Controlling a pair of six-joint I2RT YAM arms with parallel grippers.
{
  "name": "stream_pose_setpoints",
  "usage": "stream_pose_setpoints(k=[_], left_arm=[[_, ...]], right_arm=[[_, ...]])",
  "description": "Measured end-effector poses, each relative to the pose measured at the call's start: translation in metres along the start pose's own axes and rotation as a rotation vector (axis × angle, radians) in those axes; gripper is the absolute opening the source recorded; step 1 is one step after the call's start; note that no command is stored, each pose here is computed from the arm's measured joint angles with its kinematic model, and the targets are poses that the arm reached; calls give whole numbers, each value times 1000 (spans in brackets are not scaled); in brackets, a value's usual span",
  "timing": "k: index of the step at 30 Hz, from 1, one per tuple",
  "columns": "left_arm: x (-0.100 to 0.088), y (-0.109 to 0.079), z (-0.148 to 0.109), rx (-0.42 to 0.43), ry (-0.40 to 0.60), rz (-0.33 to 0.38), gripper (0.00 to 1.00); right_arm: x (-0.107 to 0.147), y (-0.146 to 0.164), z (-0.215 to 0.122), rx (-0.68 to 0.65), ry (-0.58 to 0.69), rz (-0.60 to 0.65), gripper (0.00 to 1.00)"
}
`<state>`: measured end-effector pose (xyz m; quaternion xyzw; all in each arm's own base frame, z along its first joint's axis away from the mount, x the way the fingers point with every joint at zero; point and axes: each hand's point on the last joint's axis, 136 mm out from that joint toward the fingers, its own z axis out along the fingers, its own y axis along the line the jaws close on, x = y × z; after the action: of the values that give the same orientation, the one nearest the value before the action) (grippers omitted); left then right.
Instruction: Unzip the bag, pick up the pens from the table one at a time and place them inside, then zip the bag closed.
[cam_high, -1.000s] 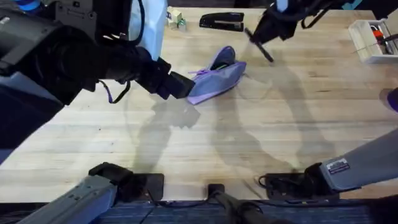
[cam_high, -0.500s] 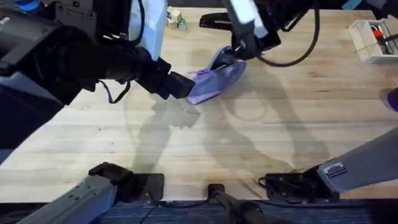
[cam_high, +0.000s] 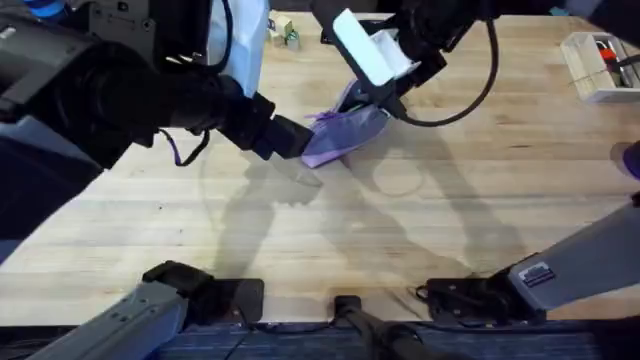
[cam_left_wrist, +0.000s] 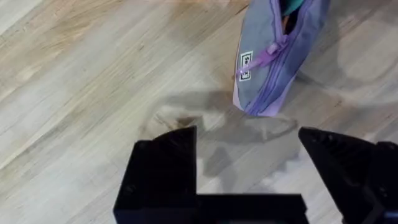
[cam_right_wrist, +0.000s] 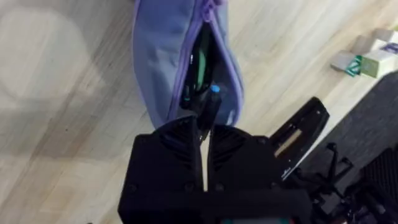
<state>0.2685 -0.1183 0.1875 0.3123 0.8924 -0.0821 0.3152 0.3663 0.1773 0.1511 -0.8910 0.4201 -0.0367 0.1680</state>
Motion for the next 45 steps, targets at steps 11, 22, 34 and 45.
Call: stream_pose_setpoints(k=[11, 22, 34, 45], left_arm=[[0, 0, 0, 0, 0, 0, 993], [0, 0, 0, 0, 1, 0, 993], [0, 0, 0, 0, 1, 0, 993], [1, 3, 0, -15, 5, 0, 993]], right_arm=[[-14, 0, 31, -58, -18, -113, 32], [-68, 2, 60, -116, -108, -164, 32], [-85, 0, 61, -111, -149, -156, 992], [-76, -2, 48, -82, -145, -86, 997]])
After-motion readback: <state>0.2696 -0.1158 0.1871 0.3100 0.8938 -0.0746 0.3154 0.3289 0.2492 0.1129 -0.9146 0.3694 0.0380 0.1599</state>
